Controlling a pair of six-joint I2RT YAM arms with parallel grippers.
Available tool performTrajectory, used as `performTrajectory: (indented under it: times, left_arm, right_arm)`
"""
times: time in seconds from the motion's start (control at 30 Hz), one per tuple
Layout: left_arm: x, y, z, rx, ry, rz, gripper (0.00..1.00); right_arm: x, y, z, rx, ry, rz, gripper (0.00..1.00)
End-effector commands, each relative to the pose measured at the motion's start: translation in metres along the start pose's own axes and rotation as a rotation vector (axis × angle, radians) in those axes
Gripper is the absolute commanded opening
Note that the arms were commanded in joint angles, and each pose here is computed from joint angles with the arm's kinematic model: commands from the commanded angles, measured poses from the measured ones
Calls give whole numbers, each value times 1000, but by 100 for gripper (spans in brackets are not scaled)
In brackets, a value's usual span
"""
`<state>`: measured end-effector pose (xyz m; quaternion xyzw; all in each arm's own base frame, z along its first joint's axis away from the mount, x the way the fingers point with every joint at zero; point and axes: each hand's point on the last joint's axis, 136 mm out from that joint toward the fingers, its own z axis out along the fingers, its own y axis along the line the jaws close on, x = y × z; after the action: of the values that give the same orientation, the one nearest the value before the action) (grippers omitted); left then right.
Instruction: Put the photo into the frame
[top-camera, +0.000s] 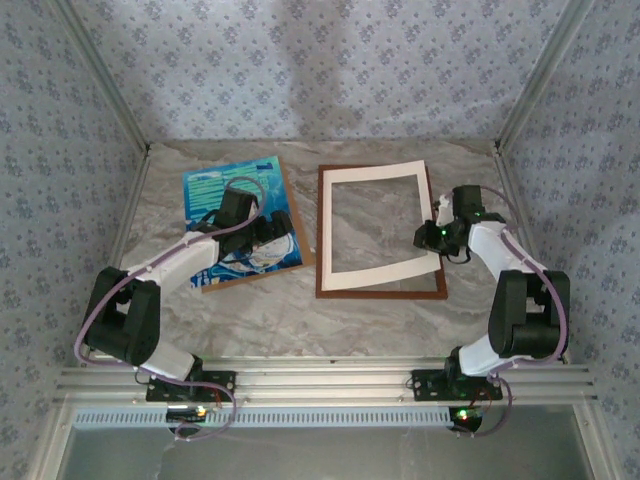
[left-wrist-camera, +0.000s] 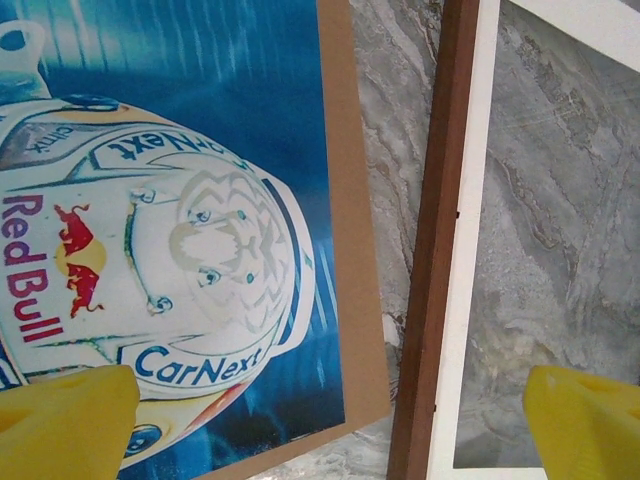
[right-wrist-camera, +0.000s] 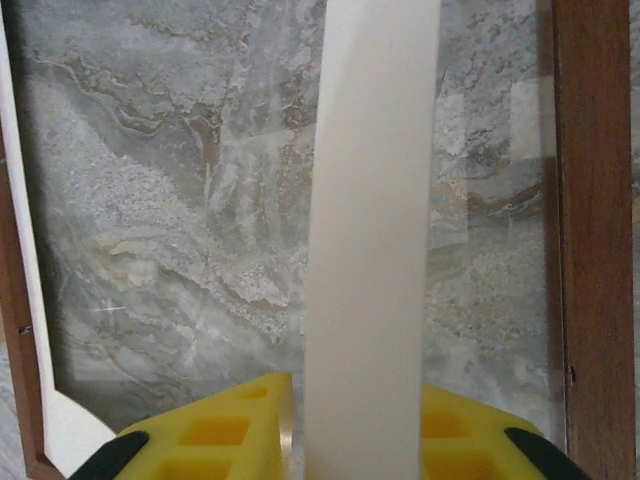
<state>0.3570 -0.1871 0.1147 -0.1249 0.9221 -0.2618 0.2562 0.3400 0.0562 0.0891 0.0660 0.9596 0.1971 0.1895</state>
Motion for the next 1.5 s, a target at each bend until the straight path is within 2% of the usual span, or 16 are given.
performTrajectory:
  times: [0.0,0.27,0.5,0.57,0.6,0.9,1.07,1.23,1.47]
  left_arm:
    - [-11,-10,-2,23,-12,10,99]
    - [-10,-8,-4,20,-16,14,99]
    - [-10,-5,-3,14,-15,12,99]
    - [-10,-5,-3,14,-16,12,98]
    - [-10,-4,-3,14,-16,11,99]
    - [-9,1,-5,11,-21,5,99]
    - [-11,6,-7,6,-30,-5,98]
    - [-12,16,-7,-6,-37,-18,99]
    - [-5,31,3,-28,-22,-39,99]
  right_arm:
    - [-7,0,-2,59,8,-47,30]
    - [-7,1,2,122,64,-113,42]
    - [-5,-5,-5,200,67,-115,73]
    - [-4,-9,-9,230,65,-101,87]
    - [-5,-12,-11,249,58,-98,99]
    - [-20,-21,-36,350,-29,-57,100]
    - [-40,-10,-49,316,-151,-40,100]
    - [-58,36,-56,122,-303,-14,100]
    - [-53,119,-35,-25,-341,-89,100]
